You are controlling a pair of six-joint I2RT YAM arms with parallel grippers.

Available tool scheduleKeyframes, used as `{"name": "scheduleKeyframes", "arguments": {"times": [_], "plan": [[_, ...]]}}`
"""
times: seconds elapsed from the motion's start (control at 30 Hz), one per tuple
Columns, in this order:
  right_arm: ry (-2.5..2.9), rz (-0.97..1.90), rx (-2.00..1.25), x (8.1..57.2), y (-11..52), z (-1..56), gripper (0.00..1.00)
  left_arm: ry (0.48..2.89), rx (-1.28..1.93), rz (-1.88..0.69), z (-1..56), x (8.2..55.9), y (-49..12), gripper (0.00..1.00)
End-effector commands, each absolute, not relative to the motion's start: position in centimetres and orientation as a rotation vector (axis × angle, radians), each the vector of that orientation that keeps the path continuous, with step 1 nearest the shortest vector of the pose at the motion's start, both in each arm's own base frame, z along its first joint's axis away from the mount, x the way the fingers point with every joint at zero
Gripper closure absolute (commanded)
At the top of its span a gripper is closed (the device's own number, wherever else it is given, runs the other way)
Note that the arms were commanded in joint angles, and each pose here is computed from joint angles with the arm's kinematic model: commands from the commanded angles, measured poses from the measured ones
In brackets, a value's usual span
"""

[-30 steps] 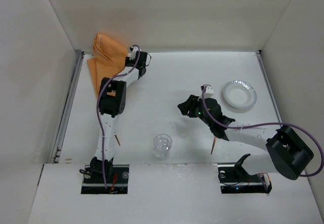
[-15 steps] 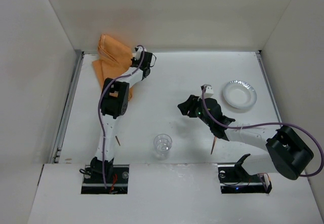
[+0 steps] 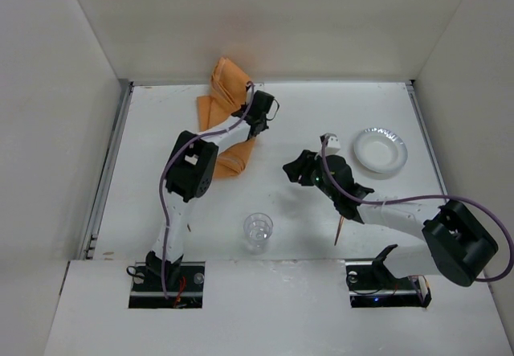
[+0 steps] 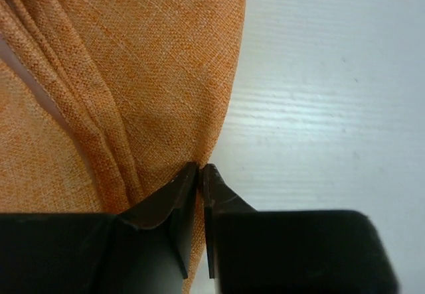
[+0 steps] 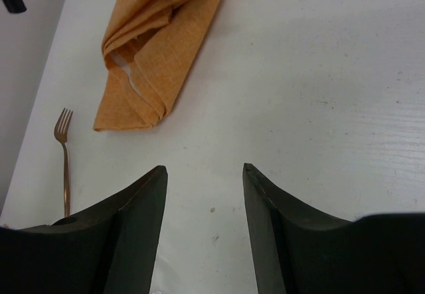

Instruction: Set the dinner table for one person

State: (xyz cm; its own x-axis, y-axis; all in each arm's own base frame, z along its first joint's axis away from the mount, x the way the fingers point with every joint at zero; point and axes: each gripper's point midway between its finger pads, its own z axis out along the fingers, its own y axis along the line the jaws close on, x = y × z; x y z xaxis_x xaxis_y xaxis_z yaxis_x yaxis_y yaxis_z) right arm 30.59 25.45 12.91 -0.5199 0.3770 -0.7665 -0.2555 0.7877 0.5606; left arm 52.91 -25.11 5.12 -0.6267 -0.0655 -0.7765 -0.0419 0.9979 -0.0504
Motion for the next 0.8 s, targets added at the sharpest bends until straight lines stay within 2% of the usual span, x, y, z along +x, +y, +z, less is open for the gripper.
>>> {"name": "scheduleKeyframes", "arguments": {"times": [0.0,0.1,0.13,0.2,0.27,0.33,0.43,0.57,0.77], "plan": [[1.865,0.837,0.103,31.4,25.5,15.9,0.45,2.167,-0.114,-0.192,10.6,52.0,-27.3,0.9],[1.863,0.833,0.109,31.5,25.3,15.9,0.51,2.11,-0.13,-0.261,13.3,51.2,-28.2,0.79],[1.869,0.84,0.109,31.5,25.3,15.8,0.61,2.08,-0.137,-0.28,14.7,51.0,-28.3,0.75],[1.874,0.887,0.084,31.1,25.9,16.1,0.74,2.007,-0.146,-0.335,17.8,50.5,-28.7,0.68],[1.868,0.916,0.073,30.8,26.3,16.5,0.83,1.928,-0.154,-0.396,21.0,50.1,-28.9,0.62],[1.866,0.92,0.07,30.8,26.4,16.5,0.86,1.857,-0.162,-0.448,24.3,49.5,-28.8,0.58],[1.878,0.924,0.077,31.0,26.5,16.3,0.86,1.74,-0.216,-0.531,28.5,48.0,-27.5,0.55],[1.899,0.969,0.1,31.5,27.7,16.4,0.77,1.646,-0.302,-0.578,30.3,45.5,-23.7,0.55],[1.963,1.014,0.195,34.2,30.2,15.1,0.53,1.675,-0.607,-0.522,23.2,41.0,-15.2,0.54]]}}
